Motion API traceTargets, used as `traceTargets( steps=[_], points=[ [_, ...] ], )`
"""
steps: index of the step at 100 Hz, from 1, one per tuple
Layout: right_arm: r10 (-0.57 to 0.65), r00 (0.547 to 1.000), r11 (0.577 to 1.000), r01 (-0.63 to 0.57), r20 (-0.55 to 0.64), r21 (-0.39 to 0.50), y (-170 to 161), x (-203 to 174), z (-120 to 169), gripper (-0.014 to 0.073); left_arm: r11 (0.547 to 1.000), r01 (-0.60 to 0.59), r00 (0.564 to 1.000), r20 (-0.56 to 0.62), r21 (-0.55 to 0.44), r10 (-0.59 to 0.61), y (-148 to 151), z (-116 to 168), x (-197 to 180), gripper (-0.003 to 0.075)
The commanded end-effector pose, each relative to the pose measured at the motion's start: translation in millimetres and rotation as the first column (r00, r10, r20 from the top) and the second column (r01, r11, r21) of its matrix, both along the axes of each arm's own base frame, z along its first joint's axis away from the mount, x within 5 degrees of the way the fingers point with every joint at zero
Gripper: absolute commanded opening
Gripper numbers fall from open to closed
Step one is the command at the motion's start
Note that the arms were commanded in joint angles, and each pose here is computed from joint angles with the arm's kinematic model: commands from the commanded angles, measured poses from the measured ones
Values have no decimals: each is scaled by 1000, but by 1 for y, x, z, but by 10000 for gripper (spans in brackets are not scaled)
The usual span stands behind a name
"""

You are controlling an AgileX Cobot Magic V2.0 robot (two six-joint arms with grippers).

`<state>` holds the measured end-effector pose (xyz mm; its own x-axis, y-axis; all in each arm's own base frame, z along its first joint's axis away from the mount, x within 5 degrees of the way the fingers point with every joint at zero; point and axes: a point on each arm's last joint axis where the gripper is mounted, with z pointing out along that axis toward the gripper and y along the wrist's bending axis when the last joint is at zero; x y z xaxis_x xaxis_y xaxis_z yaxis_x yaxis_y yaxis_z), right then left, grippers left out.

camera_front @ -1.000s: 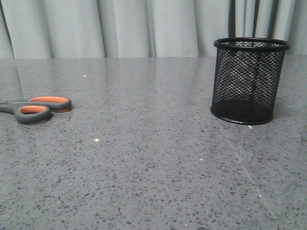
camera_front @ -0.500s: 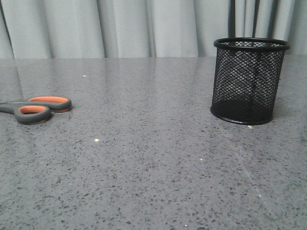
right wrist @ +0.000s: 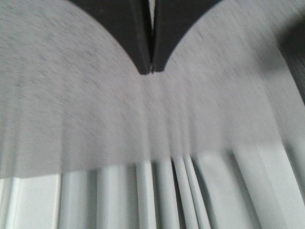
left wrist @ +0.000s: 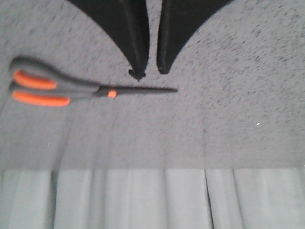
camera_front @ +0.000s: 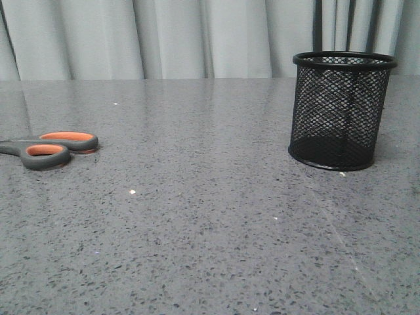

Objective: Put scissors into bucket

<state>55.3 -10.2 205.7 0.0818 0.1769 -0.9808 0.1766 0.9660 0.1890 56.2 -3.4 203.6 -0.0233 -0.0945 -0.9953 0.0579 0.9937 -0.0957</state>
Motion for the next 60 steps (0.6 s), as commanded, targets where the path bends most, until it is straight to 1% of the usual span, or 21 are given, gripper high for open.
traceTargets(
  steps=[1,7,12,20,24,32,42,47,55,59,60],
  points=[
    [-80,974,974,31,213,224,-7,-5,13,-45,984,10,990,141,-177,16,1,3,-1,22],
    [-108,963,942,21,245,335,-9,-6,14,-45,960,17,983,179,-278,35,3,7,-2,22],
    [-115,961,925,12,250,379,-10,-6,13,-45,934,22,977,206,-357,56,5,10,-2,22],
    [-119,961,911,5,251,412,-10,-6,13,-45,885,27,975,207,-465,78,7,11,-3,22],
    [-120,960,910,5,251,414,-10,-6,13,-45,850,30,976,201,-526,90,8,11,-3,22],
    [-136,953,909,11,270,417,-12,-7,15,-45,818,33,975,197,-575,99,9,11,-3,22],
    [-130,948,909,-3,290,418,-11,-9,23,-45,819,52,979,192,-571,72,7,19,-4,22],
    [-91,956,913,-32,280,406,-7,-9,29,-45,830,70,989,148,-554,15,1,27,-5,19],
    [-12,971,943,-69,240,325,0,-9,43,-45,876,82,997,44,-474,-69,-6,38,-5,14],
    [45,981,964,-93,190,249,4,-9,54,-45,905,79,996,-8,-417,-91,-8,45,-5,13],
    [52,982,963,-97,181,250,5,-9,53,-45,913,78,996,-16,-400,-91,-8,47,-4,13]
  ],
)
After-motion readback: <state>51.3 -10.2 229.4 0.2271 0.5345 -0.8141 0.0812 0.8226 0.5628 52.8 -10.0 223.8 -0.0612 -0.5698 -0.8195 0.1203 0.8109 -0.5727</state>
